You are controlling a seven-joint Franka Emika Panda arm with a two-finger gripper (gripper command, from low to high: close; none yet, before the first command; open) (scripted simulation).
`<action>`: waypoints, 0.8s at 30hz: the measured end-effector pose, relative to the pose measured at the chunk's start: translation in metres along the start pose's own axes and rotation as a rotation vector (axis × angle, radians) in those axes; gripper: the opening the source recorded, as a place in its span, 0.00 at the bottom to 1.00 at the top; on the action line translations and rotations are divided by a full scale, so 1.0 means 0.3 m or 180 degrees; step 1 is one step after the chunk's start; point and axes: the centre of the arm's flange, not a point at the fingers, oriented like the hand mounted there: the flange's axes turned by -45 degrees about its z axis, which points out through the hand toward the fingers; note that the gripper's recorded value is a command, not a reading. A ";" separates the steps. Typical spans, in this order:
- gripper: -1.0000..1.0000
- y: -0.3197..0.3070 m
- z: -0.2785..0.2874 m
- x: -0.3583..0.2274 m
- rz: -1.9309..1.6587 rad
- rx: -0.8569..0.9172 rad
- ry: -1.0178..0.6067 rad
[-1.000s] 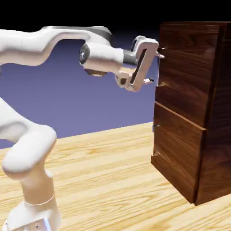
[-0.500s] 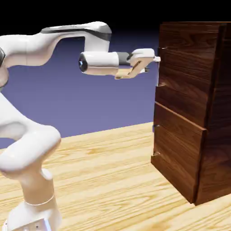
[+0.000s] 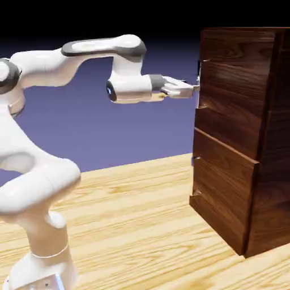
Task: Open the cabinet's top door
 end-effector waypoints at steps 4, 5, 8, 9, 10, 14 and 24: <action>0.00 -0.002 0.038 0.000 0.0006 -0.0002 -0.0001; 0.00 -0.011 0.024 -0.002 -0.0002 -0.0051 -0.0001; 0.00 -0.038 -0.023 -0.001 0.0002 -0.0216 -0.0001; 0.00 -0.048 -0.040 -0.001 0.0003 -0.0274 -0.0001; 0.00 -0.058 -0.055 -0.001 0.0002 -0.0332 -0.0002; 0.00 -0.104 -0.119 -0.001 0.0000 -0.0573 -0.0002; 0.00 -0.273 -0.292 -0.001 -0.0009 -0.1315 -0.0001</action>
